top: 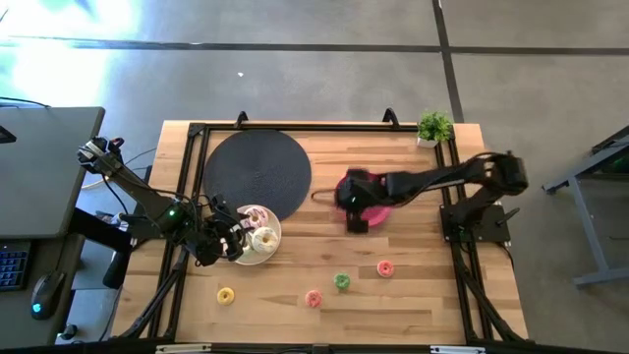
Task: Pick & Place donuts
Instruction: Put the top small green donut on the red plate
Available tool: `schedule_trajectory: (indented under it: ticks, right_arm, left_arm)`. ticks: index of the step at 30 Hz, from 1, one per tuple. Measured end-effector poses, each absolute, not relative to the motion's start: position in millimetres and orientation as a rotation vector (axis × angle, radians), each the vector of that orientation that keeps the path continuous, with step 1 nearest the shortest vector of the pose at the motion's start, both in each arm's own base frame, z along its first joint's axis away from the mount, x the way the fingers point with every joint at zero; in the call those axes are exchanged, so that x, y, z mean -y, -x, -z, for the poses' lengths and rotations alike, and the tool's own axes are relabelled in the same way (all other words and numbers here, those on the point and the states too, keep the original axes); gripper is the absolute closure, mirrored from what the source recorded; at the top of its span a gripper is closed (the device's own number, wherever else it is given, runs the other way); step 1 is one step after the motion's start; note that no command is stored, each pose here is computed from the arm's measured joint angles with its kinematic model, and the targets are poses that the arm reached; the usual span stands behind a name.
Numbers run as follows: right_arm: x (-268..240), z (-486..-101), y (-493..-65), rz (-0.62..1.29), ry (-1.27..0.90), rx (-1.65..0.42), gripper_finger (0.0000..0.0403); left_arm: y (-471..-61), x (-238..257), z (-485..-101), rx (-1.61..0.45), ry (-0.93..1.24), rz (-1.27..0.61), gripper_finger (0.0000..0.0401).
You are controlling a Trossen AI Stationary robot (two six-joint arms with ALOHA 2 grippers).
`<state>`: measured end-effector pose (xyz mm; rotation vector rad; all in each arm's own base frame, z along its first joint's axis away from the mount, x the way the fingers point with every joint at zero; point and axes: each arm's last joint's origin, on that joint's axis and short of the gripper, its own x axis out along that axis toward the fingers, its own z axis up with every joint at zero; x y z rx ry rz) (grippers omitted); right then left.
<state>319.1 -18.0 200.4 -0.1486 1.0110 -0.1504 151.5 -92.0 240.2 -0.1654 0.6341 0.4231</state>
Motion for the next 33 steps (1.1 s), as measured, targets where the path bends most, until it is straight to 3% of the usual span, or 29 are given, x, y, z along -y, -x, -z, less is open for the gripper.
schedule_trajectory:
  ticks: [5,11,21,25,33]
  right_arm:
    - [70.5,-199.6,-290.4,0.387,0.03,-1.061,0.0399]
    - [101.6,-172.7,-270.2,0.379,-0.144,-1.031,0.0394]
    - [101.9,-148.8,-257.1,0.364,-0.037,-1.036,0.0389]
    - [103.3,-147.6,-255.8,0.371,-0.03,-1.037,0.0359]
    - [103.9,-152.1,-260.4,0.393,0.017,-1.009,0.0253]
  left_arm:
    - [-151.9,92.1,-240.6,-0.624,0.174,-0.429,0.0242]
    - [-152.2,92.4,-240.8,-0.62,0.178,-0.427,0.0242]
    - [-152.2,92.0,-241.0,-0.613,0.173,-0.435,0.0242]
    - [-152.2,92.0,-241.0,-0.612,0.173,-0.436,0.0242]
    - [-152.3,92.0,-241.1,-0.609,0.173,-0.437,0.0242]
